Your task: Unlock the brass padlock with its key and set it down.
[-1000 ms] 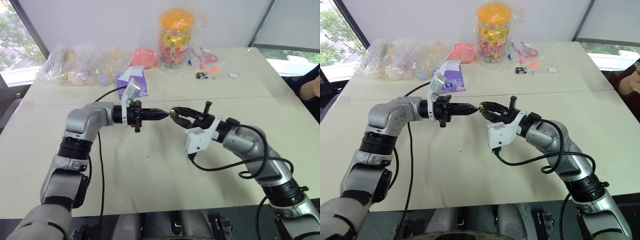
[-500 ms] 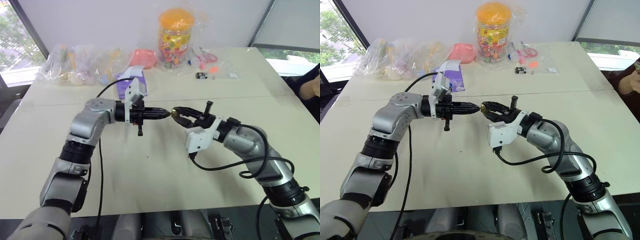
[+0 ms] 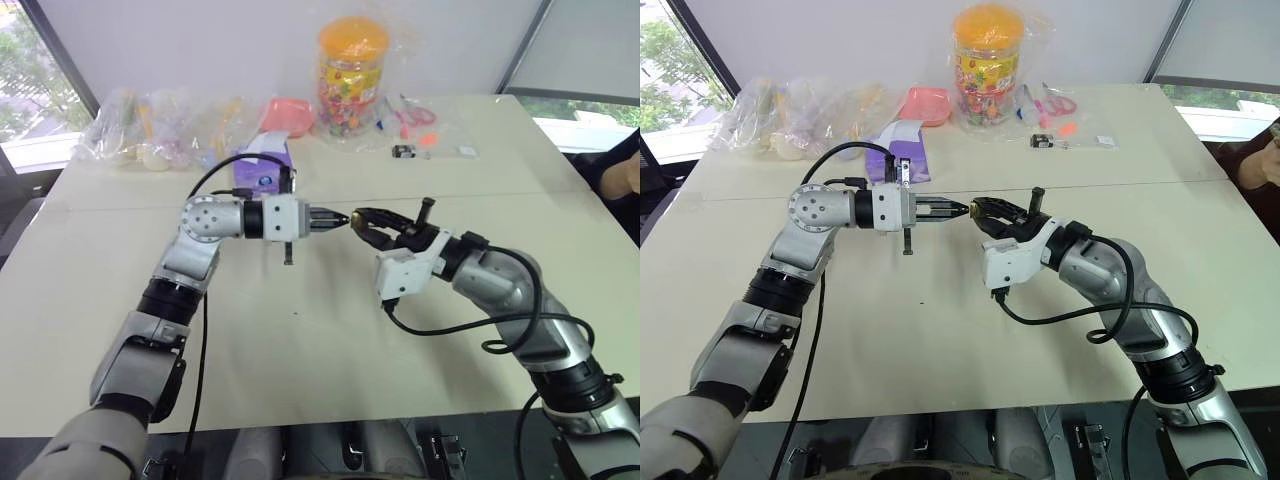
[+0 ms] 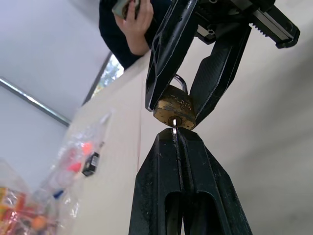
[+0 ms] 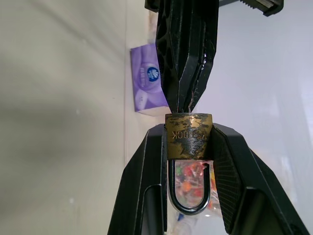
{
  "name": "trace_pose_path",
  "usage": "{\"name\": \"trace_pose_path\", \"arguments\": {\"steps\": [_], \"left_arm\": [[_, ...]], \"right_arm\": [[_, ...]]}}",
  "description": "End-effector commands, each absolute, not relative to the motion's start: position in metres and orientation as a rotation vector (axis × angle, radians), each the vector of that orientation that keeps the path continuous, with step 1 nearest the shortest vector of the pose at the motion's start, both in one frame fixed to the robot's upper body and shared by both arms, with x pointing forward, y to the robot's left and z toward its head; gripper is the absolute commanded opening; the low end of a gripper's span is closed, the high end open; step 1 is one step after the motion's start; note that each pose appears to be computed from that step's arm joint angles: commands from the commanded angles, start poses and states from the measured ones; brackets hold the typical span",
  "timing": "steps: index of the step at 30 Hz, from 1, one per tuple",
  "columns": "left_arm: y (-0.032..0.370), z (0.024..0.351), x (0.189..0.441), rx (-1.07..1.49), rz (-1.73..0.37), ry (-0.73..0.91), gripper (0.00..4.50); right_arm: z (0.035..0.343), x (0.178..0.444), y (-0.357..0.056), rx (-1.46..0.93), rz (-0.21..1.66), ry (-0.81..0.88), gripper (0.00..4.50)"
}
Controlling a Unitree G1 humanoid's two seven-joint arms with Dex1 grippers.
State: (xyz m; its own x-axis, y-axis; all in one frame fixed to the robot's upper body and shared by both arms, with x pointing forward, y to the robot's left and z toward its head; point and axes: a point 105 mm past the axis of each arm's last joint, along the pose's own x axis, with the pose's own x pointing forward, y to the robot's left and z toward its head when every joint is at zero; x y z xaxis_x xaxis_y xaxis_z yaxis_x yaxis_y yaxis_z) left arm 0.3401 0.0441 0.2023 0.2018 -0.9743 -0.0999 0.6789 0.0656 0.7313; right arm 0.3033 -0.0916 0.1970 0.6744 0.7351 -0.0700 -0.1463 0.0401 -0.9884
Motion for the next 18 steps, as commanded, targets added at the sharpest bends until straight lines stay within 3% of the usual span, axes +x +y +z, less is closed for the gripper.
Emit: {"name": "trace_pose_path", "arguments": {"steps": [1, 6, 10, 13, 18], "left_arm": [[0.055, 0.215, 0.355, 0.41, -1.289, -0.257, 0.01], [0.06, 0.218, 0.33, -0.116, -1.474, 0.152, 0.01], [0.066, 0.227, 0.318, -0.344, -1.536, 0.296, 0.01], [0.07, 0.225, 0.317, -0.382, -1.526, 0.333, 0.9], [0.067, 0.219, 0.314, -0.322, -1.523, 0.333, 3.04]], "right_arm": [[0.201, 0.289, -0.075, -1.368, 0.788, -0.626, 0.69], [0.202, 0.289, -0.074, -1.363, 0.787, -0.629, 0.69], [0.202, 0.289, -0.074, -1.36, 0.789, -0.63, 0.69], [0.202, 0.289, -0.075, -1.361, 0.788, -0.629, 0.69], [0.204, 0.289, -0.074, -1.361, 0.787, -0.63, 0.69]]}}
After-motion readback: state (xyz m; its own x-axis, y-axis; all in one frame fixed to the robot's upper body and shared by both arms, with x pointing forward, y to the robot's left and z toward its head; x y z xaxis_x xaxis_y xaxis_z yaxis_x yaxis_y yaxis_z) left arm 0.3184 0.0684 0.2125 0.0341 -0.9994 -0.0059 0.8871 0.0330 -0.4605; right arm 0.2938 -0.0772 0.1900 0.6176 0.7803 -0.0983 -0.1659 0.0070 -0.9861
